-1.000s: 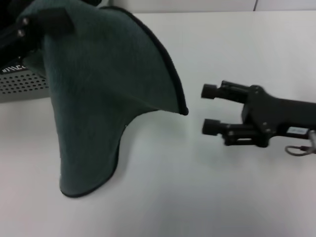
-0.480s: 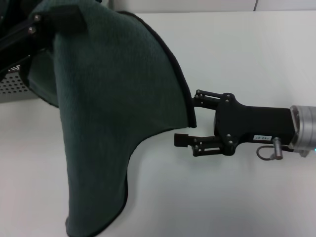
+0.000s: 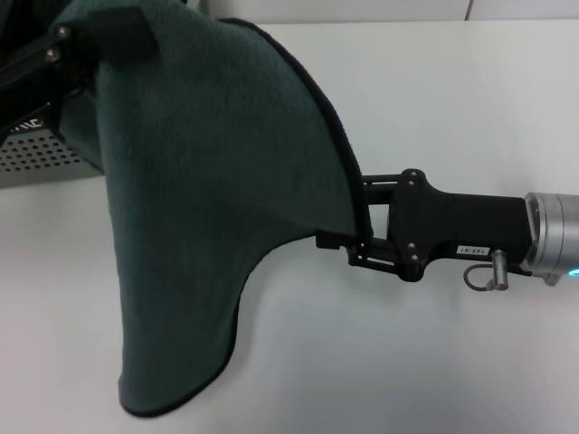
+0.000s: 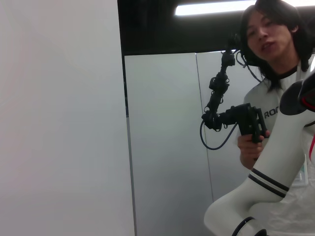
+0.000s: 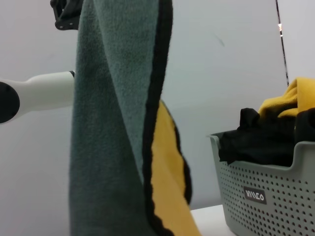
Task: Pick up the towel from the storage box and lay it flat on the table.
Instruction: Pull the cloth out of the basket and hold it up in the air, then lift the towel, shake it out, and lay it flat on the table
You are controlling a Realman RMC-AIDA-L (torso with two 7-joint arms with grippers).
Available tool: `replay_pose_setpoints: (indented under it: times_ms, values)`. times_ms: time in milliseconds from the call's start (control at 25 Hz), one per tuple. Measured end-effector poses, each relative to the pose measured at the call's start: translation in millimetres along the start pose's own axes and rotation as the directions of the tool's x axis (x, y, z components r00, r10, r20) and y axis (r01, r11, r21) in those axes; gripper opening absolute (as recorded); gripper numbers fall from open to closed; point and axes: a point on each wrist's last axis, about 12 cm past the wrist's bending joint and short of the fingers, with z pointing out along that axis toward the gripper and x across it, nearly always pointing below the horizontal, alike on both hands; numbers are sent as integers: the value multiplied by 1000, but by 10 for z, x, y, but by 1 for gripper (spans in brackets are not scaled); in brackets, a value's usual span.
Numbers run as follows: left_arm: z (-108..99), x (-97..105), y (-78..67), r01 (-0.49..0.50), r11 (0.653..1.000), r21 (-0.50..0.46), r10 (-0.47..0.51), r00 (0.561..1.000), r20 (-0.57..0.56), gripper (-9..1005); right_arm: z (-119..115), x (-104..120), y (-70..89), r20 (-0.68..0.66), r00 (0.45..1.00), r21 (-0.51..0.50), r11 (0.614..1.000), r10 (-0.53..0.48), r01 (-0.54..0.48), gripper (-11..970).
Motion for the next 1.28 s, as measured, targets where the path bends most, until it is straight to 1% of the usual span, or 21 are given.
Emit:
replay_pose_setpoints:
  times_ms: [280, 480, 720, 840, 960, 1080, 1160, 1280]
  values:
    - [-3, 3, 0, 1, 1000, -1, -1, 1000, -2, 42, 5, 8, 24, 10, 999, -1, 999, -41, 41, 301]
    - [-21, 12, -4, 4, 1000, -10, -4, 1000, -2, 44, 2, 32, 72, 33, 996, 8, 997, -83, 82, 166]
    - [-42, 26, -17, 6, 1000, -19, -6, 1000, -1, 47, -20, 32, 106, 58, 992, 20, 994, -110, 109, 81]
    - [-66, 68, -31, 10, 999, -33, -10, 1000, 8, 49, -43, 17, 102, 74, 991, 33, 993, -115, 113, 39]
    - [-102, 194, -67, 4, 998, -67, -2, 999, 39, 50, -114, -50, 86, 138, 981, 81, 989, -136, 125, 11]
    - [-133, 472, -183, -22, 991, -130, 32, 997, 73, 52, -181, -171, 25, 188, 967, 123, 981, -170, 148, 11]
    - [-129, 621, -257, -44, 986, -159, 57, 995, 76, 53, -202, -297, -43, 224, 955, 147, 976, -194, 164, 11]
    - [-97, 831, -376, -102, 975, -197, 118, 990, 73, 54, -197, -511, -152, 279, 933, 174, 967, -228, 184, 11]
